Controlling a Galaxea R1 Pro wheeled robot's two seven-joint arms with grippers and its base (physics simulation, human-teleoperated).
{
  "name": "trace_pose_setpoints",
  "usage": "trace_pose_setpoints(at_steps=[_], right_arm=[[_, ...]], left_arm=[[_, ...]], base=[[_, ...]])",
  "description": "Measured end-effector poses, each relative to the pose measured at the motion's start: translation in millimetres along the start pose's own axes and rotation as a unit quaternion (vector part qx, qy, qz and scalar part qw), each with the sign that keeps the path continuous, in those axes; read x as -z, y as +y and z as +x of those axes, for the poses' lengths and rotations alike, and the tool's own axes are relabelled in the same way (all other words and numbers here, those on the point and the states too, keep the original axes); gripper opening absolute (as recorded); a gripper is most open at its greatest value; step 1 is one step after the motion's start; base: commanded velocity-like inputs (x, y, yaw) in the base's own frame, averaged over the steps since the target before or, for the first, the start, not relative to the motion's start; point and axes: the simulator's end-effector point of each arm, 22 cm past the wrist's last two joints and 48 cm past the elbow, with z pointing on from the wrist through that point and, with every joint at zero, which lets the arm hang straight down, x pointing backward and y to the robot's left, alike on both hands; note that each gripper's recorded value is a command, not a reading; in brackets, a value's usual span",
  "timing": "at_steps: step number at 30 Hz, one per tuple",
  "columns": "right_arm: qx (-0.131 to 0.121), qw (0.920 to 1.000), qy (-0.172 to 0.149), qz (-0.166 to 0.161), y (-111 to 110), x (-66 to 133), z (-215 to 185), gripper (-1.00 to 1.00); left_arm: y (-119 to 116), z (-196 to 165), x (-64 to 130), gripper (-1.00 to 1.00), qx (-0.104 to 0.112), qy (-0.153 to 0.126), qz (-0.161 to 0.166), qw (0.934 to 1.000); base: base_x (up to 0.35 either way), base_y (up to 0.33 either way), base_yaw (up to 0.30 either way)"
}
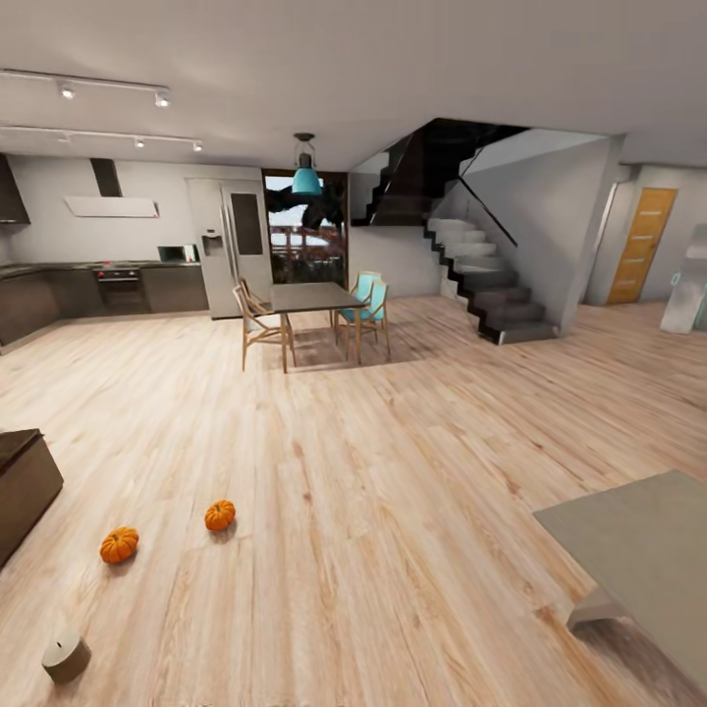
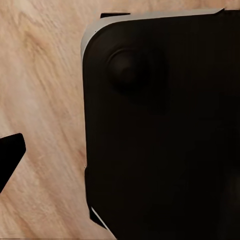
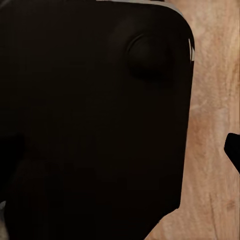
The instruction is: Place each of the two pumpkins and all three candles from the living room inside a cabinet in the living room (use any cabinet), then make sure every cabinet is closed, and position the cauldron so it is next to a table in the living room.
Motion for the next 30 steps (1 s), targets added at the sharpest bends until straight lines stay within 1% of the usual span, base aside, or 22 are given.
trace_pose_setpoints(at_steps=[6,8,9,12,17,23,30], right_arm=[[0.002,0.9998,-0.019,-0.005,7.5,0.2,-7.7,1.00],[0.002,0.9998,-0.021,-0.007,11.1,0.3,-8.4,1.00],[0.002,0.9997,-0.021,-0.009,13.6,0.4,-8.4,1.00],[0.002,0.9997,-0.022,-0.011,16.9,0.5,-9.1,1.00],[0.001,0.9997,-0.023,-0.012,18.7,0.5,-9.7,1.00],[0.001,0.9996,-0.025,-0.012,19.1,0.7,-10.1,1.00],[0.000,0.9984,-0.055,-0.013,19.7,1.8,-22.1,1.00]], left_arm=[[0.3,0.4,0.0,1.00,-0.002,0.000,0.001,1.0000],[0.3,-1.7,0.0,1.00,-0.003,-0.005,0.001,1.0000],[0.7,-5.5,0.1,1.00,-0.004,-0.014,0.001,0.9999],[1.4,-11.1,0.4,1.00,-0.003,-0.028,0.000,0.9996],[2.9,-14.4,0.7,1.00,-0.005,-0.036,-0.001,0.9993],[7.5,-16.9,1.0,1.00,-0.006,-0.041,-0.003,0.9991],[10.3,-20.9,1.4,1.00,-0.003,-0.050,-0.007,0.9987]], base=[[-0.272,-0.018,0.243],[-0.302,-0.099,0.243],[-0.304,-0.123,0.243],[-0.303,-0.141,0.243],[-0.292,-0.153,0.243],[-0.091,-0.054,0.243],[-0.008,-0.005,0.243]])
